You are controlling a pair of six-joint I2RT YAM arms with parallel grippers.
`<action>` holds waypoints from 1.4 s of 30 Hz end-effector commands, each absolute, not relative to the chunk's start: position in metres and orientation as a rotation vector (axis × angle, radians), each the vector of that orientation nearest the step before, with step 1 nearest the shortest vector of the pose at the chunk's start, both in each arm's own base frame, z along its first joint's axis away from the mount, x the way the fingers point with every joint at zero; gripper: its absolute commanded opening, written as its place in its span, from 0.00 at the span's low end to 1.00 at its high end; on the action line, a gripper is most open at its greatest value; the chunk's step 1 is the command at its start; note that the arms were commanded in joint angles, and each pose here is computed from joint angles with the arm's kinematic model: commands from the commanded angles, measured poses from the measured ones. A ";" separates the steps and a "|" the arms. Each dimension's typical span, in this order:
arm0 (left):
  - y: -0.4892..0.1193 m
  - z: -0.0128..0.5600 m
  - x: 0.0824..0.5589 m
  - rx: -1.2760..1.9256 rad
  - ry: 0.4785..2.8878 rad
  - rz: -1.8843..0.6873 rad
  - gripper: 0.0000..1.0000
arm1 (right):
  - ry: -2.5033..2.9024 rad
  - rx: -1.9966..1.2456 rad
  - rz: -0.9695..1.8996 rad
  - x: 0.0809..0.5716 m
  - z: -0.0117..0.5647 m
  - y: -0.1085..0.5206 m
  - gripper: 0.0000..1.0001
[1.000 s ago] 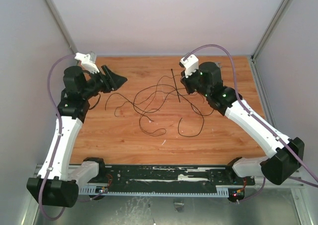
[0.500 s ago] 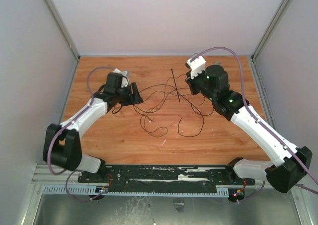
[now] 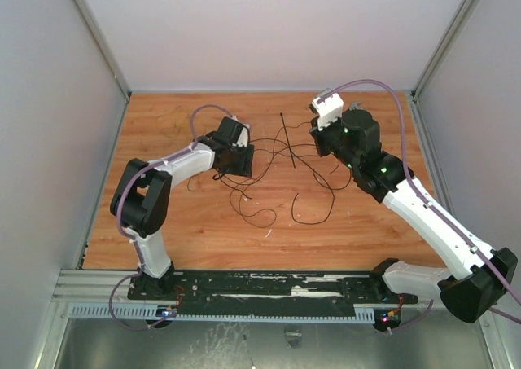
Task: Zip-tie the wires
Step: Place the cable at the center of the board.
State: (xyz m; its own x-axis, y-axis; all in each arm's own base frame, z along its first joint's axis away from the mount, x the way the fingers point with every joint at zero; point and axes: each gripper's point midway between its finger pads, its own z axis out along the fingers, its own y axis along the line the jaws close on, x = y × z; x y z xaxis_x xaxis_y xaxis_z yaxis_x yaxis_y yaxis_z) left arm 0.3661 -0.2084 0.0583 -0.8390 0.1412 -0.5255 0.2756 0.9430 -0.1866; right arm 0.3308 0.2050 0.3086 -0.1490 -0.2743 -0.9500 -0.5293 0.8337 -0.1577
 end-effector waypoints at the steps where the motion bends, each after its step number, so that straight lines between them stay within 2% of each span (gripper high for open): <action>1: -0.209 0.047 0.360 0.381 2.607 -0.302 0.57 | 1.725 -0.601 0.233 0.330 0.314 0.201 0.00; 8: -0.209 0.037 0.356 0.400 2.630 -0.283 0.46 | 1.728 -0.600 0.234 0.331 0.311 0.201 0.00; 19: -0.214 0.020 0.350 0.437 2.662 -0.256 0.39 | 1.731 -0.602 0.236 0.331 0.309 0.202 0.00; 23: -0.218 0.020 0.353 0.443 2.646 -0.261 0.28 | 1.727 -0.594 0.234 0.331 0.312 0.200 0.00; 25: -0.216 0.025 0.355 0.440 2.633 -0.245 0.16 | 1.727 -0.589 0.228 0.331 0.312 0.199 0.00; 27: -0.213 0.035 0.357 0.435 2.610 -0.224 0.04 | 1.734 -0.578 0.211 0.332 0.312 0.195 0.00; 29: -0.205 0.050 0.359 0.419 2.578 -0.187 0.00 | 1.738 -0.564 0.200 0.333 0.313 0.192 0.00; 35: -0.179 0.123 0.367 0.318 2.432 -0.168 0.00 | 1.731 -0.505 0.221 0.338 0.322 0.180 0.00; 42: -0.130 0.213 0.374 0.080 2.212 -0.331 0.00 | 1.744 -0.324 0.185 0.363 0.343 0.132 0.00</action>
State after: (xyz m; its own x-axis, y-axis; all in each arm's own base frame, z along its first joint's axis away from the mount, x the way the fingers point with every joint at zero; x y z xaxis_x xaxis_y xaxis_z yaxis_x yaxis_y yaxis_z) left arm 0.3708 -0.1553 0.1725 -0.6845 0.0718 -0.7254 0.2213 0.9687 -0.1129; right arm 0.3503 0.1614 0.3105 -0.1948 -0.2157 -0.9568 -0.4057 0.9059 -0.1216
